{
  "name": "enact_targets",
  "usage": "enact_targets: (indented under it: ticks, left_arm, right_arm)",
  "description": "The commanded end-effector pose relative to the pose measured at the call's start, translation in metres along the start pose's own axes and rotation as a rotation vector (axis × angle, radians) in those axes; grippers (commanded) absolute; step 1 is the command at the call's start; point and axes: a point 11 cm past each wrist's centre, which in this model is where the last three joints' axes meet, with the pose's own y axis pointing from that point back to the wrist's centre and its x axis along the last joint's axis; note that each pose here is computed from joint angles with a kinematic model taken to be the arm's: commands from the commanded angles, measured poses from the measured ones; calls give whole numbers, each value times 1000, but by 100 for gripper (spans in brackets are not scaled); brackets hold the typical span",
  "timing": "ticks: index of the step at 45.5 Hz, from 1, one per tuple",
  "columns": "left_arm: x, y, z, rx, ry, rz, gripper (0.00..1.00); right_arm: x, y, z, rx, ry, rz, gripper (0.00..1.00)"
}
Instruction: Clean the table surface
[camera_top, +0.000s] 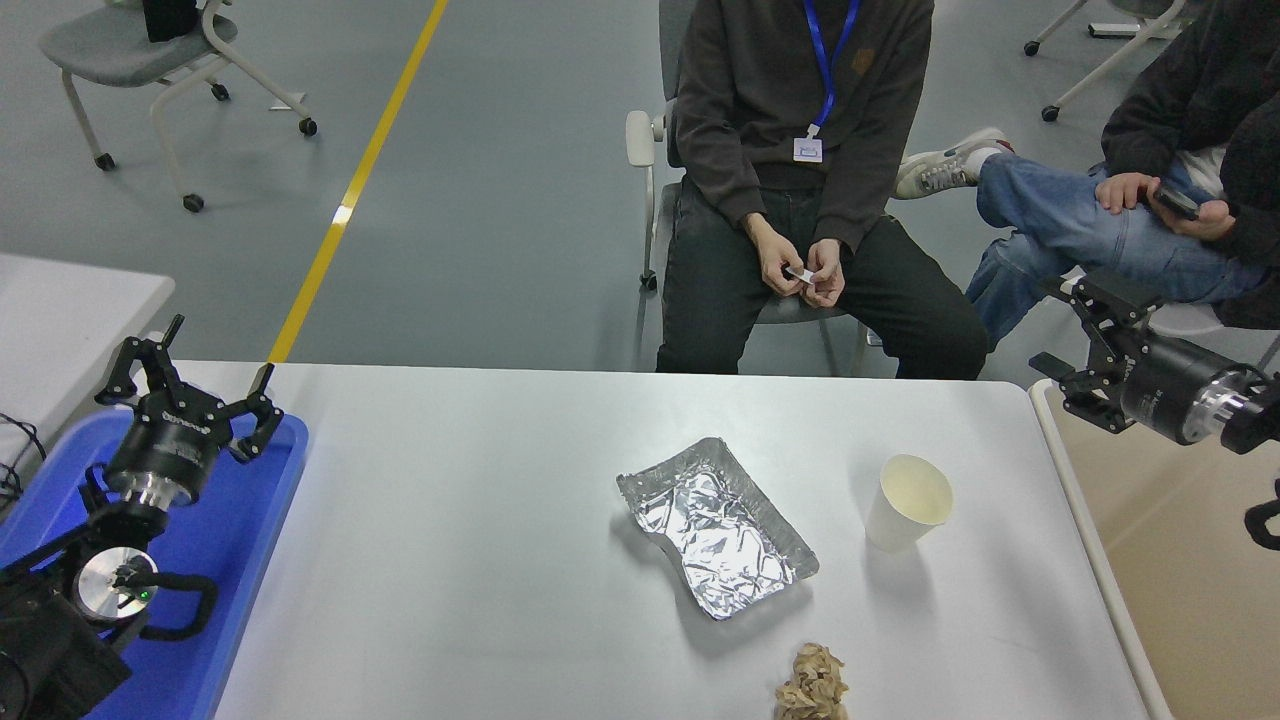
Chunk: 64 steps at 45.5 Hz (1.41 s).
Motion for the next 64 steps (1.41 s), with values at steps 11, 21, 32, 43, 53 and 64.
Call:
enact_targets:
  ticks: [11, 21, 32, 43, 53, 64]
  left_arm:
    - [0, 0, 0, 0, 0, 0, 100]
    - [0, 0, 0, 0, 0, 0, 100]
    - [0, 0, 0, 0, 0, 0, 100]
    - [0, 0, 0, 1, -1, 0, 100]
    - [0, 0, 0, 1, 0, 0, 100]
    - [0, 0, 0, 0, 0, 0, 100]
  right_arm:
    - [-30, 15, 2, -141, 397, -175, 100]
    - [-45, 14, 0, -182, 475, -239, 100]
    - [-70, 15, -19, -173, 621, -331, 100]
    - [-86, 4, -13, -201, 731, -392, 100]
    - [-112, -13, -6, -250, 776, -448, 100]
    - [-117, -27, -17, -254, 809, -440, 100]
